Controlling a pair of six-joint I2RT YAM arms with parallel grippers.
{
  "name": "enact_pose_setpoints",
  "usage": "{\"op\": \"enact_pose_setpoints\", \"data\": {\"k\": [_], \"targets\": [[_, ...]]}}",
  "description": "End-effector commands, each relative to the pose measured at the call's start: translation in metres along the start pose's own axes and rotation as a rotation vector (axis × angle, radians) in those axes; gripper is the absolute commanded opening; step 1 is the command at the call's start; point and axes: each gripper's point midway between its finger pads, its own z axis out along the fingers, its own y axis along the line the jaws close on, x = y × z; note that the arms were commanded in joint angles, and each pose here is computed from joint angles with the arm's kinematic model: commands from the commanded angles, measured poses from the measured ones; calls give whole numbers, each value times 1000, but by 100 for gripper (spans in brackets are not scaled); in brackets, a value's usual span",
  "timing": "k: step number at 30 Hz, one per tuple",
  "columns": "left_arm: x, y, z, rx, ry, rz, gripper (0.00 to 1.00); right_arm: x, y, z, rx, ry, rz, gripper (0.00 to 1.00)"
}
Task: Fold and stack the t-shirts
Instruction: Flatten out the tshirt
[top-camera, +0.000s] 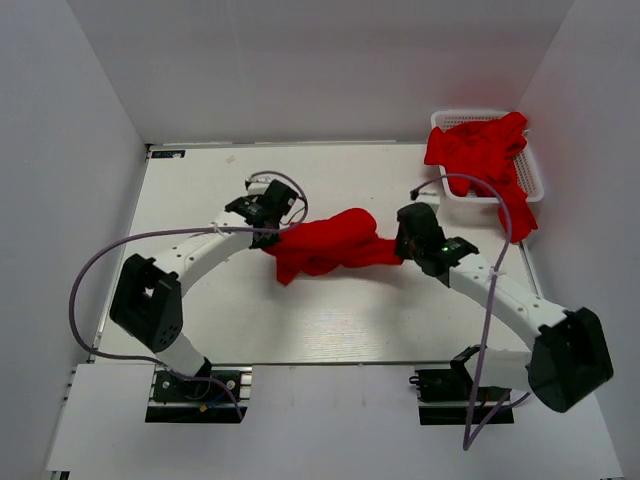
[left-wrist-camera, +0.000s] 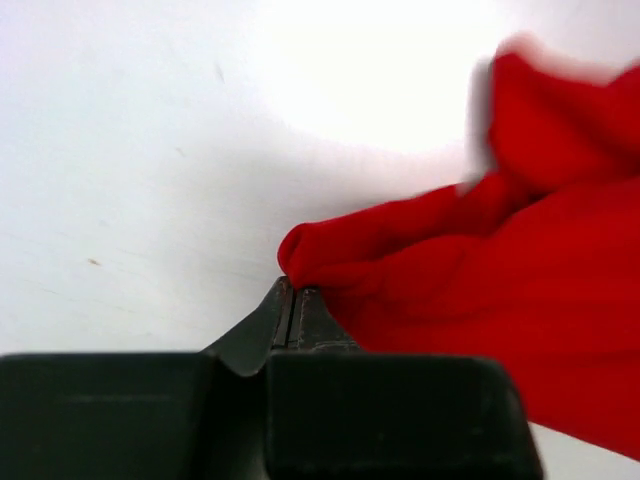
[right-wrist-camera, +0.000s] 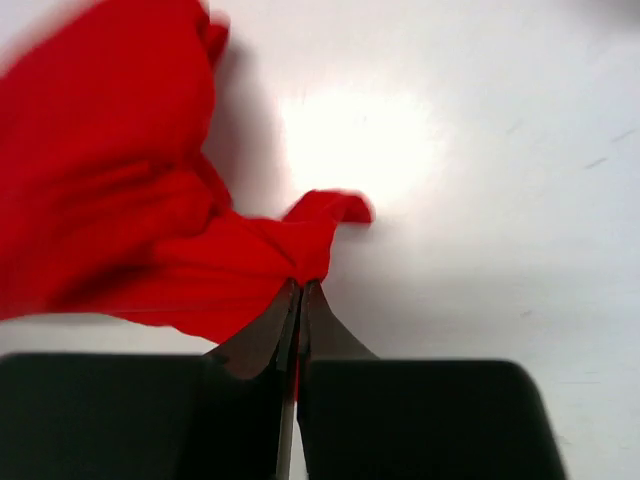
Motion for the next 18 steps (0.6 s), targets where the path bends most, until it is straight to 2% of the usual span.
{"op": "enact_pose_setpoints", "data": {"k": [1,5,7,8,10,11,12,13,14,18], "targets": [[-63,44,-57,-140,-201,-107,0,-84,-39,-50,211,-259,32,0],[-133,70,-130,-156,-409,-243,0,-155,-56,-113,286,-467,112,0],[-155,84,-163,-147,-492,-286,0,-174,-67,-136,326,-538,136,0],[-172,92,-187,-132,-552,-327,0,-199,-74,-165,339,-621,181,0],[-191,105,-224,-84,-646,-336,0,-214,-78,-186,349,-671,182,0],[-201,102,-243,-8,-686,-333,0,-238,-75,-218,301,-757,193,0],[-220,97,-264,71,-768,-354,0,-250,-64,-229,233,-800,186,0],[-227,98,-279,102,-817,-296,0,-265,-61,-249,206,-852,167,0],[-239,101,-311,190,-903,-325,0,-280,-52,-269,147,-902,145,0],[-255,117,-360,223,-1004,-322,0,-319,-36,-329,40,-1028,89,0]]}}
